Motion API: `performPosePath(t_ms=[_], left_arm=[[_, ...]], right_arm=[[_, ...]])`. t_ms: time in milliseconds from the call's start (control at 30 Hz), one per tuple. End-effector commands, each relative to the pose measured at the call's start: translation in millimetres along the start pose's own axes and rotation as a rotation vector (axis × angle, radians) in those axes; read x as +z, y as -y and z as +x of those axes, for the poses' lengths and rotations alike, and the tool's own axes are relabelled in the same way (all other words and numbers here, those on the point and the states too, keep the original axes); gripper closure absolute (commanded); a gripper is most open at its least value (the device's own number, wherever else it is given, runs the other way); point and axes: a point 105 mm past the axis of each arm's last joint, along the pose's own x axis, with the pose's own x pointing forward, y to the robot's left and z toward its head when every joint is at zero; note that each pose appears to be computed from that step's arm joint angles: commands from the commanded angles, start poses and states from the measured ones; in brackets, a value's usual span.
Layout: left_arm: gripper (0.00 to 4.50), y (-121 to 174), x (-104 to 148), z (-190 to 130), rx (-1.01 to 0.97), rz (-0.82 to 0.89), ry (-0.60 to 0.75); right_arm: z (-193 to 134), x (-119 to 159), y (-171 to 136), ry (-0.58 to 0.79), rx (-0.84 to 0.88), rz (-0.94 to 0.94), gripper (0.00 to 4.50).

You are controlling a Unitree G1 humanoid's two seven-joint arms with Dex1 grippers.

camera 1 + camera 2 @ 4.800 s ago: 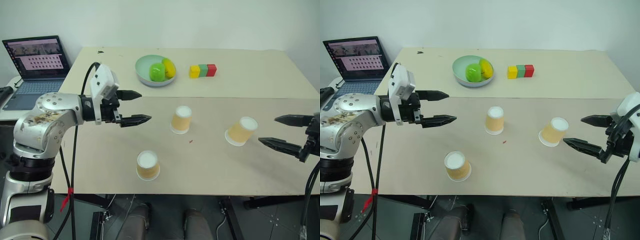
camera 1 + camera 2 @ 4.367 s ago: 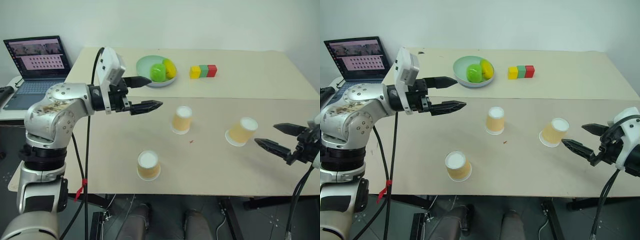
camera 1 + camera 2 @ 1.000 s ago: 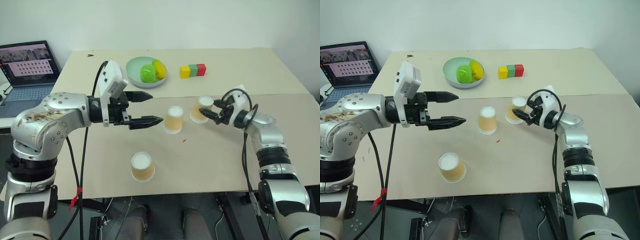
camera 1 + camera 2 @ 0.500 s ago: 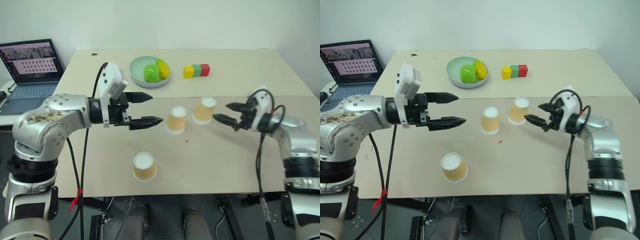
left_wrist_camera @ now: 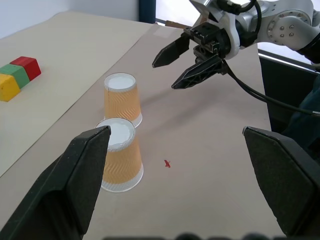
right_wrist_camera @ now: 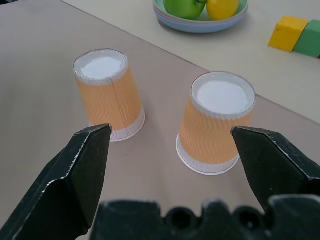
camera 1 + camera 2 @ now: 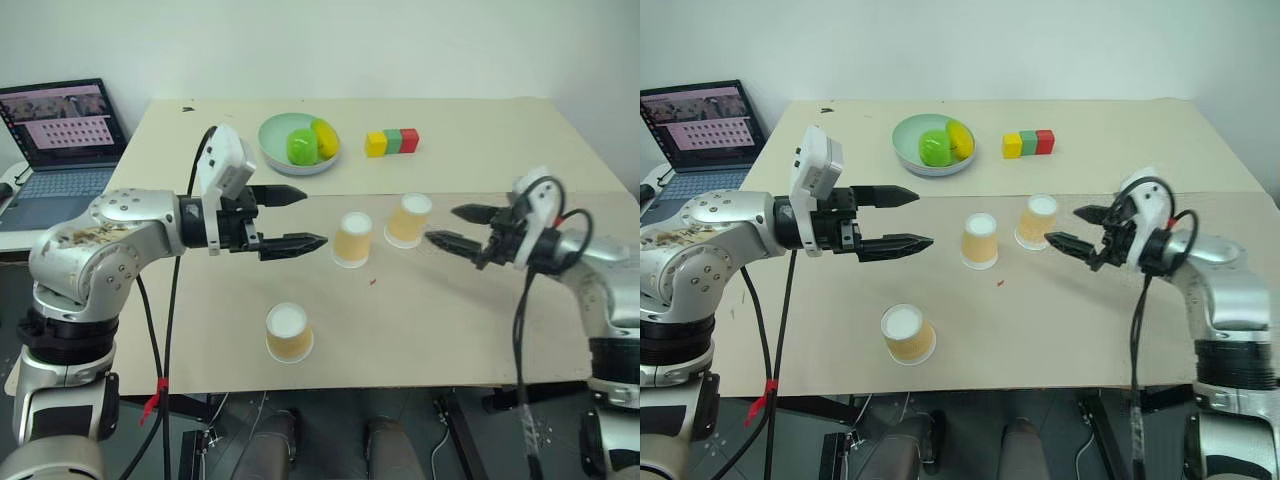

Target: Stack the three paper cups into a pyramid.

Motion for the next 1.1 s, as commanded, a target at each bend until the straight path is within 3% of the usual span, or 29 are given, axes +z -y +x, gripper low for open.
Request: performPosePath(t_ms=[33,167,367,700,1100], left_arm=[[0.00,0.7,12.8,-5.3,0.009,0.050,0.031],[0.00,2.5,6.8,-8.9,0.008,0.037,0.008],[0.00,-3.2,-31.8,-13.5,0.058,0.009,-0.082],[0.00,-26.9,-61.2,1.9,0.179,0.023,-0.050],[0.00,-21.8,-63.3,43.3,0.143,0.070,0.012]], right_arm=[[3.0,26.8,-7.9,0.062,0.039,-0.069,0.03],[-0.9,33.3,-39.2,0.025,0.182,-0.121,0.03],[-17.9,49.4,-70.8,-0.003,0.306,-0.190,0.03],[-21.8,54.0,-66.2,-0.014,0.250,-0.217,0.03],[-24.2,57.6,-61.4,0.005,0.189,-0.230,0.03]])
